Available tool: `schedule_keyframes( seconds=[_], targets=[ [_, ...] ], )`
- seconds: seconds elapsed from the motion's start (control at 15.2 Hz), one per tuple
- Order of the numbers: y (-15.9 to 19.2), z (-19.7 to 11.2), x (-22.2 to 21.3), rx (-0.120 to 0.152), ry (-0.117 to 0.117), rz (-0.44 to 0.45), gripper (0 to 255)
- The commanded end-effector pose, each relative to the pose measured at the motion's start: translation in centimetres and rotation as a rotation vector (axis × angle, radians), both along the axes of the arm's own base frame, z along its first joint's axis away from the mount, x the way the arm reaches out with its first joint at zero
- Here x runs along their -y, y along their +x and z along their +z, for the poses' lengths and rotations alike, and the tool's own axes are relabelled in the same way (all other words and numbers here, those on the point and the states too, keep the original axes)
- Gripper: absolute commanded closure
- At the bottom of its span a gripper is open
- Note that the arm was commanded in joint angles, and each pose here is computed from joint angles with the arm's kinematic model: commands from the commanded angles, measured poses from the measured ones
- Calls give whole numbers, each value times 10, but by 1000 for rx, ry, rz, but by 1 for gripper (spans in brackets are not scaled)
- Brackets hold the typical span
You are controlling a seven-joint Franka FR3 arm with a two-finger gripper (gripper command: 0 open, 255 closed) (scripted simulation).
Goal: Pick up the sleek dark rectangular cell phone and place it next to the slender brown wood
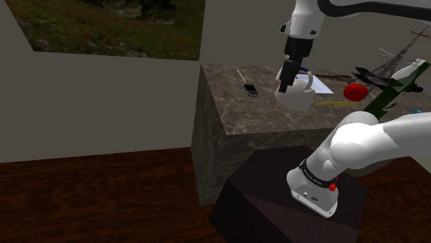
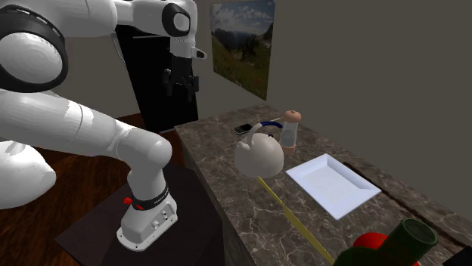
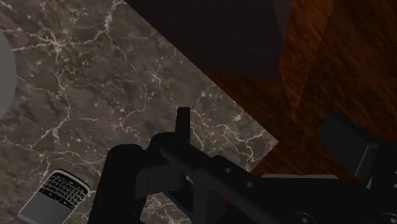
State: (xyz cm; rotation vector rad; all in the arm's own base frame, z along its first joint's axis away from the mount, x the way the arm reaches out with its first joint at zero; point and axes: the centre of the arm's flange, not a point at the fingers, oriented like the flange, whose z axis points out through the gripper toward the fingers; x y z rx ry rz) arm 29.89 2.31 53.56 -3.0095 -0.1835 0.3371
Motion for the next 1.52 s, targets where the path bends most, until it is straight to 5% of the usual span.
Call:
schedule_keyframes(
  seconds=[0.0,1.45],
  targets=[
    [0,0,0,0,0,0,0],
    [159,-141,161,149,-78,-464,0]
  ],
)
